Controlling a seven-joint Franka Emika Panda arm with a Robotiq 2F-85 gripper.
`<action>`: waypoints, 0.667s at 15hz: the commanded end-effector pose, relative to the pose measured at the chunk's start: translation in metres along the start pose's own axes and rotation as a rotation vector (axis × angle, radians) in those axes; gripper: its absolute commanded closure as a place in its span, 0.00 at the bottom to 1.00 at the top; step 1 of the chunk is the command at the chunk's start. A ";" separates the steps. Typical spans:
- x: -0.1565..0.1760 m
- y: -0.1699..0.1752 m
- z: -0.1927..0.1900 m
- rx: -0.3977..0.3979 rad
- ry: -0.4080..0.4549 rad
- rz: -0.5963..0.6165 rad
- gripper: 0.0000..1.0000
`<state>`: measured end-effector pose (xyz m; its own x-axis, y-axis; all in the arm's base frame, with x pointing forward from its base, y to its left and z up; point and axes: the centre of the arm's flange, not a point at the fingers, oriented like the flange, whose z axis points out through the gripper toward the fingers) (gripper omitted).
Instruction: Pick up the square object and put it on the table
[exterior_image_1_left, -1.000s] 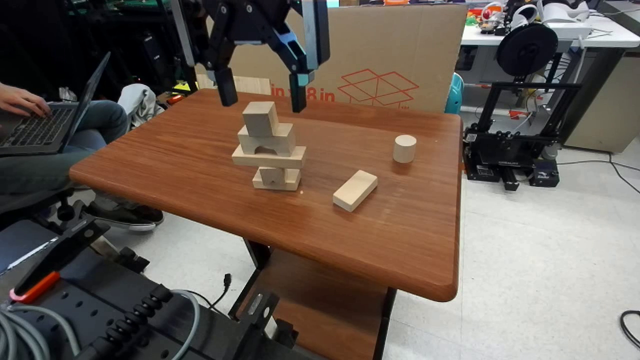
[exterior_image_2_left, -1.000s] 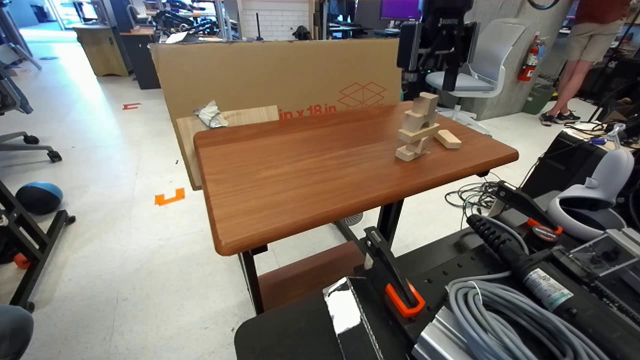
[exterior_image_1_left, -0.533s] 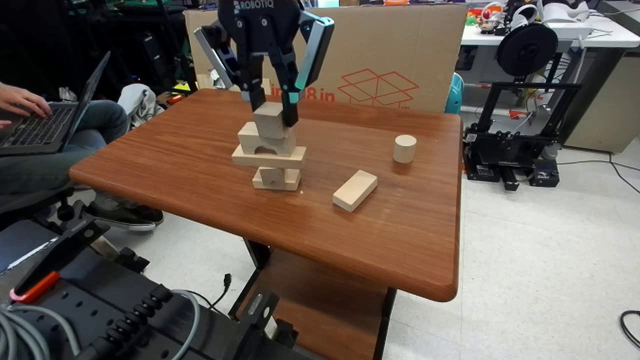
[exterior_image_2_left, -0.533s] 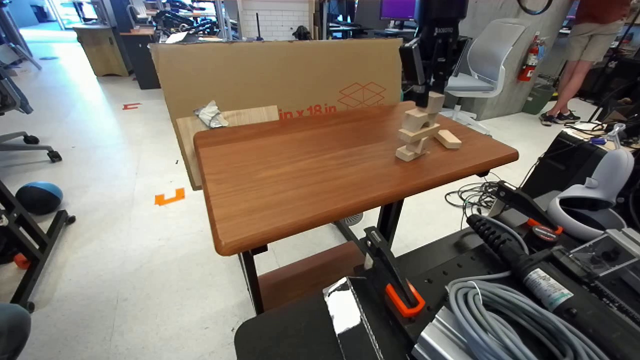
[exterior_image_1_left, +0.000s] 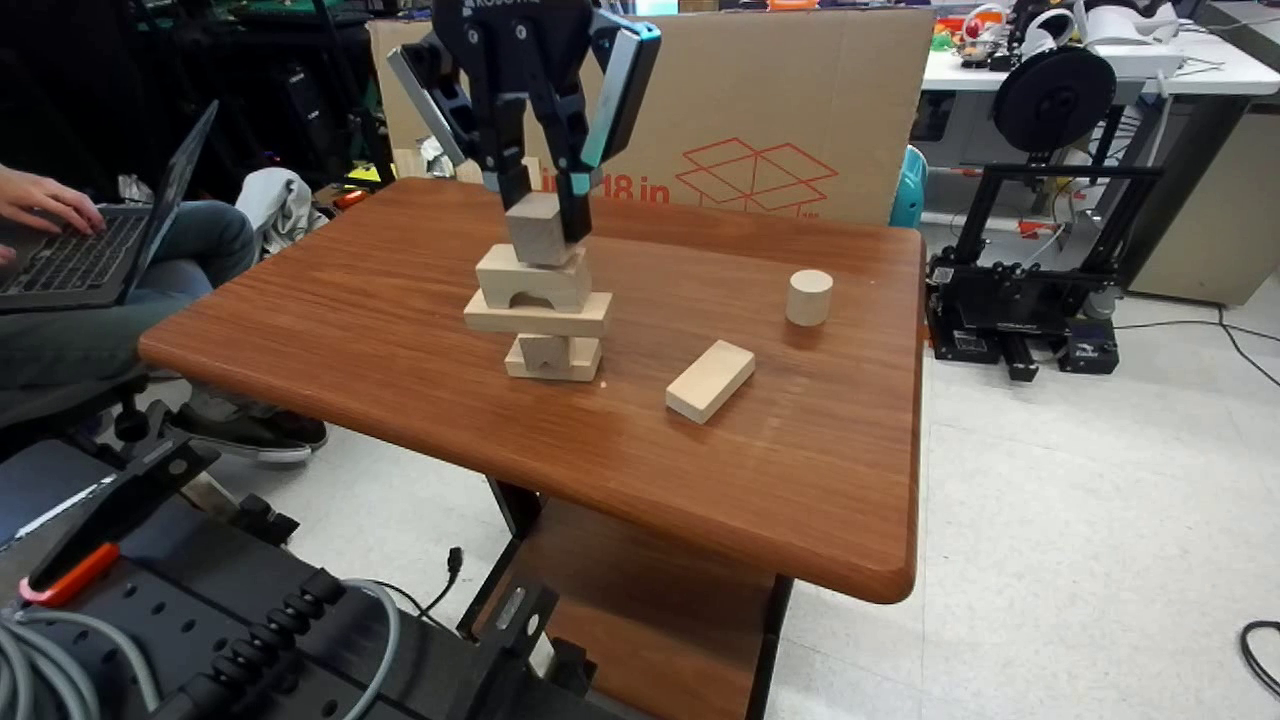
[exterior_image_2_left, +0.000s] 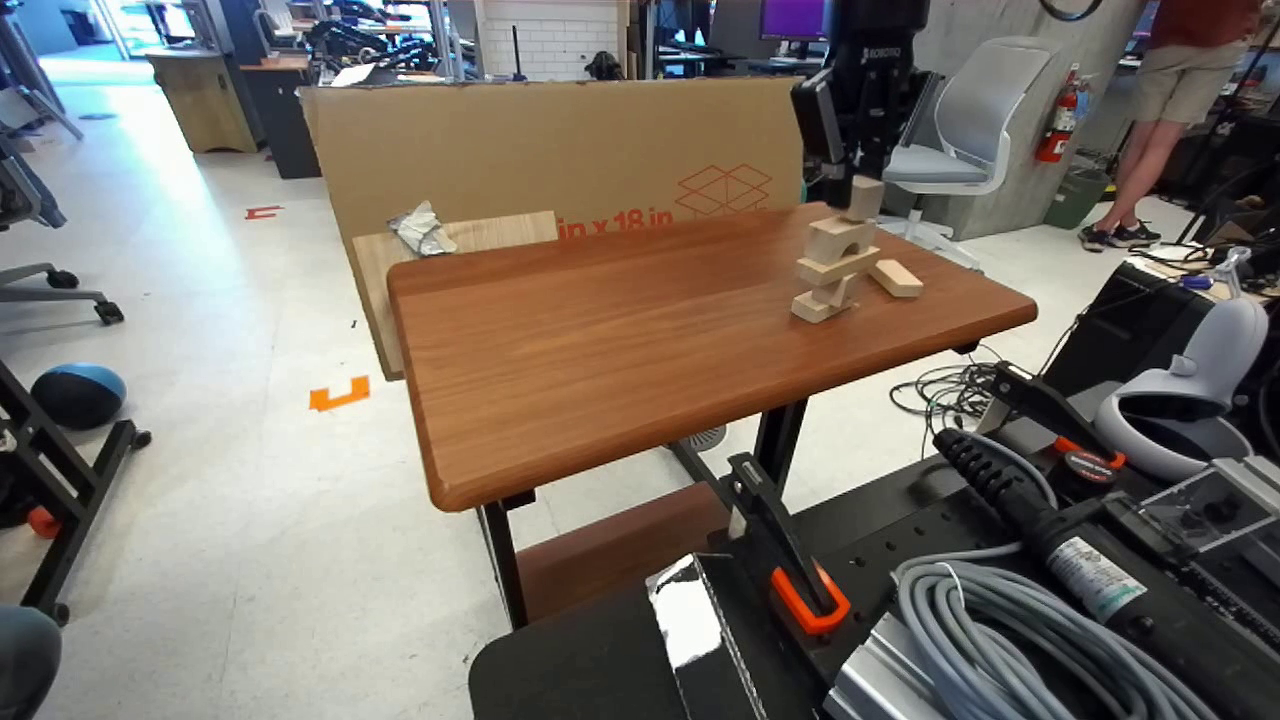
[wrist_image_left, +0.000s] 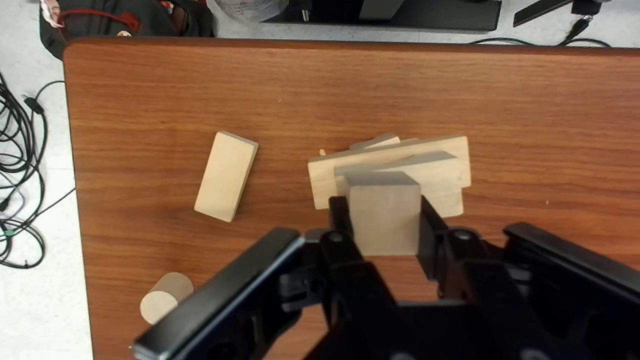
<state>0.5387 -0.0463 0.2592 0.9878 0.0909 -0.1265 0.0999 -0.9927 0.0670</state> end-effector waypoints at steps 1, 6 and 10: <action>0.002 -0.012 -0.036 -0.002 0.040 -0.030 0.92; 0.042 0.003 -0.067 -0.028 0.129 -0.059 0.92; 0.078 0.031 -0.064 -0.013 0.163 -0.108 0.92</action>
<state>0.5890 -0.0452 0.3234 0.9848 0.1723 0.0202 0.1697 -0.9812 0.0921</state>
